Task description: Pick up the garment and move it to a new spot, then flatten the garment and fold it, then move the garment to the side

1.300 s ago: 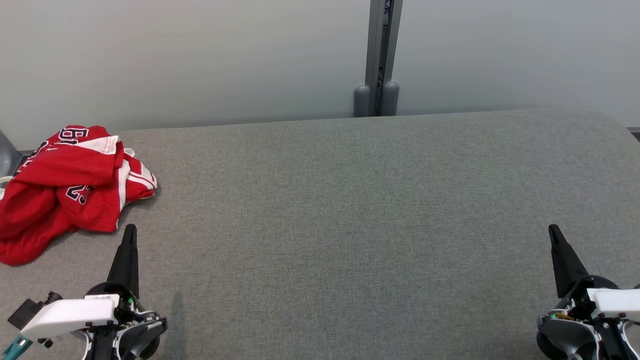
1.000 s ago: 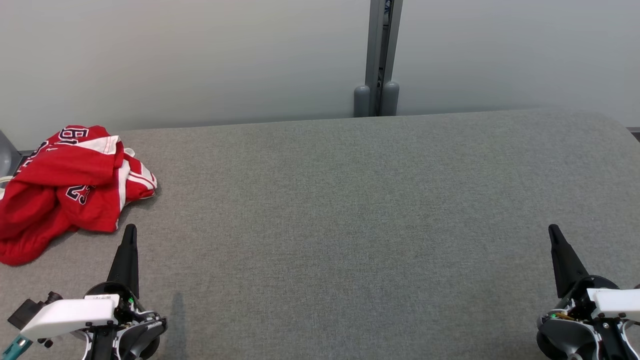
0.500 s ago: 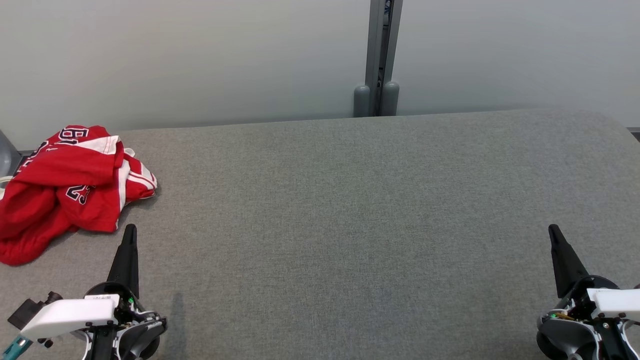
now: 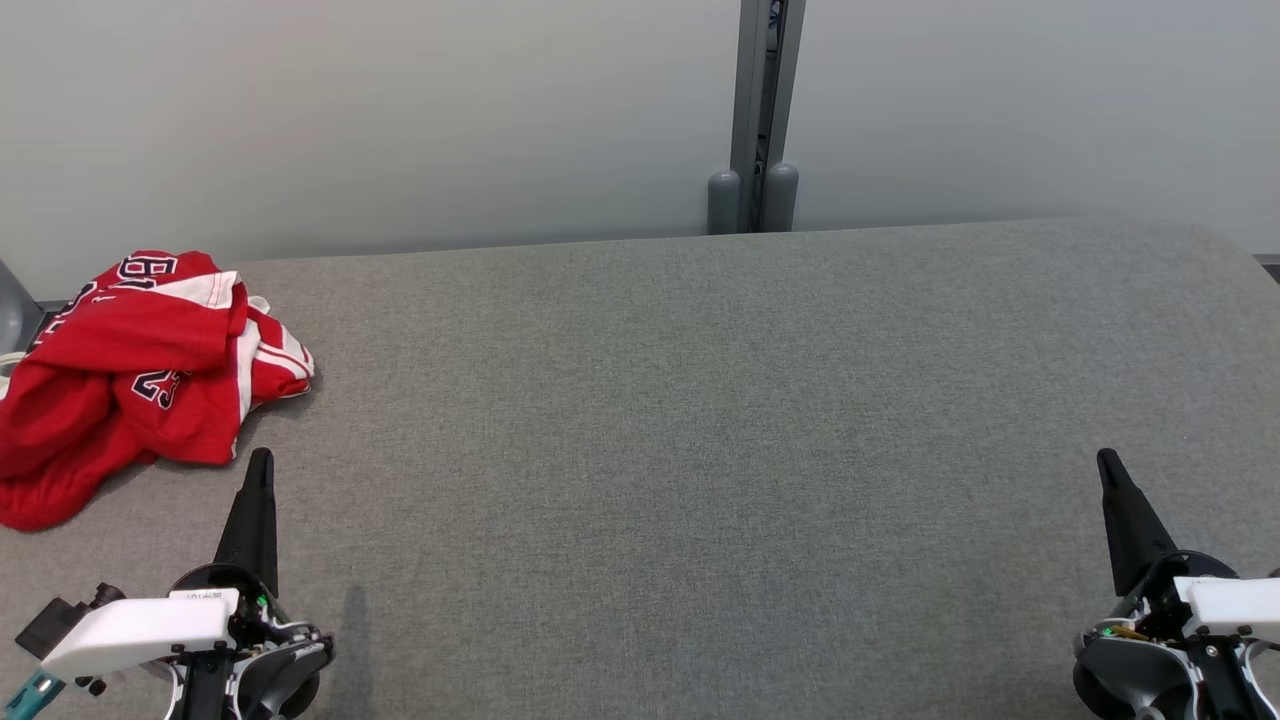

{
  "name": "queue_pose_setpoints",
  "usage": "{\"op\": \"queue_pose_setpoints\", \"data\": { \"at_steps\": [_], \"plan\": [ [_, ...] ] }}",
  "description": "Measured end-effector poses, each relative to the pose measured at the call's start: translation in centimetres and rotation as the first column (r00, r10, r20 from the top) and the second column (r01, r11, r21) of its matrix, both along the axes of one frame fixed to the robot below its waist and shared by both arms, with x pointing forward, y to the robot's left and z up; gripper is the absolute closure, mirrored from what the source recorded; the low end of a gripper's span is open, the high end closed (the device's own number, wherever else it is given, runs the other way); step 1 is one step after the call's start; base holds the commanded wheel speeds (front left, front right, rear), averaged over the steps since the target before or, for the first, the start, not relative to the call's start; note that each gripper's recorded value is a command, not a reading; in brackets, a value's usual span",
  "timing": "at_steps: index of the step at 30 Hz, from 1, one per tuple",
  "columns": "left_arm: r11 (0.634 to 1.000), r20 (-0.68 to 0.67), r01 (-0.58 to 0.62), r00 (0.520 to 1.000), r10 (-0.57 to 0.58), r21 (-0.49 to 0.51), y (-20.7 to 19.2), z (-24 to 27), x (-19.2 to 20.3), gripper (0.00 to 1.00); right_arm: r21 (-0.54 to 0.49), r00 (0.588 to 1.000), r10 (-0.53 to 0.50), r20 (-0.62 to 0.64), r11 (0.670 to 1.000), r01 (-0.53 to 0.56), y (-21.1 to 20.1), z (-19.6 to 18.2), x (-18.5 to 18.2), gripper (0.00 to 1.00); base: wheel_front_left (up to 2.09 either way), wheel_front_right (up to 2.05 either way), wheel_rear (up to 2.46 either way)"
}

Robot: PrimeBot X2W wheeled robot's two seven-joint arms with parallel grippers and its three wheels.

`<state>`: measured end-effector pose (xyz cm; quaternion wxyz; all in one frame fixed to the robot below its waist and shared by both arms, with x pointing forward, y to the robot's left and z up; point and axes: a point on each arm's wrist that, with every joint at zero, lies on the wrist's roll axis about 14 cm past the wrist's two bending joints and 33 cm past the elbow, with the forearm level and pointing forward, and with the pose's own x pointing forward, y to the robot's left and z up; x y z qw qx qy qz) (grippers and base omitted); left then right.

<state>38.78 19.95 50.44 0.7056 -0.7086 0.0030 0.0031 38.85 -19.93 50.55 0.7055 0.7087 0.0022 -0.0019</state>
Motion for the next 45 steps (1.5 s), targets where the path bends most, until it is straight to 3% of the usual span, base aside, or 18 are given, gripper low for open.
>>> {"op": "queue_pose_setpoints", "data": {
  "at_steps": [30, 31, 36, 45],
  "plan": [
    [1.000, 0.000, 0.000, 1.000, 0.000, 0.000, 0.0, 0.0, 0.0, 1.00, 0.000, 1.000, 0.000, 0.000, 1.000, 0.000, 0.0, 0.0, 0.0, 1.00, 0.00, 0.00, 0.00],
    [1.000, -0.008, 0.000, 1.000, 0.000, -0.002, 0.0, -0.3, -0.1, 0.00, 0.002, 1.000, 0.000, -0.007, 1.000, 0.000, 0.0, -0.2, -0.1, 0.00, 0.00, 0.00, 0.00],
    [1.000, -0.098, -0.003, 0.995, 0.001, -0.020, -0.5, -3.3, -1.7, 0.00, 0.023, 0.996, 0.000, -0.092, 1.000, 0.002, 0.5, -3.1, -1.5, 0.00, 0.00, 0.00, 0.00],
    [0.999, -0.084, 0.005, 0.996, -0.001, 0.041, -1.3, -2.7, -1.5, 0.00, 0.007, 0.996, -0.024, -0.091, 1.000, 0.025, 0.5, -3.0, -1.6, 0.00, 0.00, 0.00, 0.00]
  ]
}}
